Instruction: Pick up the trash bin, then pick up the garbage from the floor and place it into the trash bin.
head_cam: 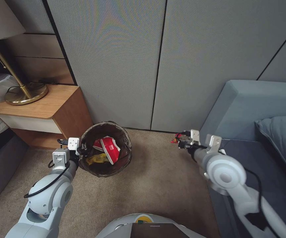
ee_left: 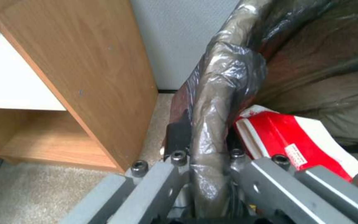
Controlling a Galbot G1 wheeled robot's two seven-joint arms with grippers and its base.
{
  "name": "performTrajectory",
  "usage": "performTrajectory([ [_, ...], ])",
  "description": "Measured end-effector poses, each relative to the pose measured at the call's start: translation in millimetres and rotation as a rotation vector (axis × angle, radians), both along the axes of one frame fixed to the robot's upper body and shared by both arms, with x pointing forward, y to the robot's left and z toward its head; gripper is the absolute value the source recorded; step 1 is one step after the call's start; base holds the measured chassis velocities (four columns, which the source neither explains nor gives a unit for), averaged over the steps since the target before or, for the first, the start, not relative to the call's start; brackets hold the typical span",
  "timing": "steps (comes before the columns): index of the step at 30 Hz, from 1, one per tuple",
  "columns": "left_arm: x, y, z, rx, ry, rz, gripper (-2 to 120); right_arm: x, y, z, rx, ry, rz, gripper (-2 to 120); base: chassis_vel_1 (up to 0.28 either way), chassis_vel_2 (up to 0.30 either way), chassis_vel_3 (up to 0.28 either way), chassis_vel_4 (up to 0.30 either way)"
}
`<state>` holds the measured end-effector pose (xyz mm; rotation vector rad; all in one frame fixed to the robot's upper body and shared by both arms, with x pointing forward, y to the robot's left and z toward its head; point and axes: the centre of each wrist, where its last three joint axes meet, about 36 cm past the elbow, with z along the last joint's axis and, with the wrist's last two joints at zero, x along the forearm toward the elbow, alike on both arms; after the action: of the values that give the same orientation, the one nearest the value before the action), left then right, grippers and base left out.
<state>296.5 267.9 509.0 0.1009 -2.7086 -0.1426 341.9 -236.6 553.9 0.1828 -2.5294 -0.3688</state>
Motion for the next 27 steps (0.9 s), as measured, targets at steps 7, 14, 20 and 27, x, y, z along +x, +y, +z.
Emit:
performTrajectory([
  [7,0,-1,-2,0.003,0.007,-0.002,0,-22,9,57,0.072,-0.195,0.170,0,0.000,0.000,0.000,0.000],
  [14,0,-1,-4,0.006,0.013,0.001,0,-22,17,91,0.106,-0.338,0.364,0,0.000,0.000,0.000,0.000],
  [20,1,-1,-5,0.002,0.012,0.005,0,-17,23,110,0.107,-0.386,0.460,0,0.000,0.000,0.000,0.000],
  [27,5,3,-8,0.003,0.014,0.017,0,-3,44,124,0.083,-0.405,0.580,0,0.000,0.000,0.000,0.000],
])
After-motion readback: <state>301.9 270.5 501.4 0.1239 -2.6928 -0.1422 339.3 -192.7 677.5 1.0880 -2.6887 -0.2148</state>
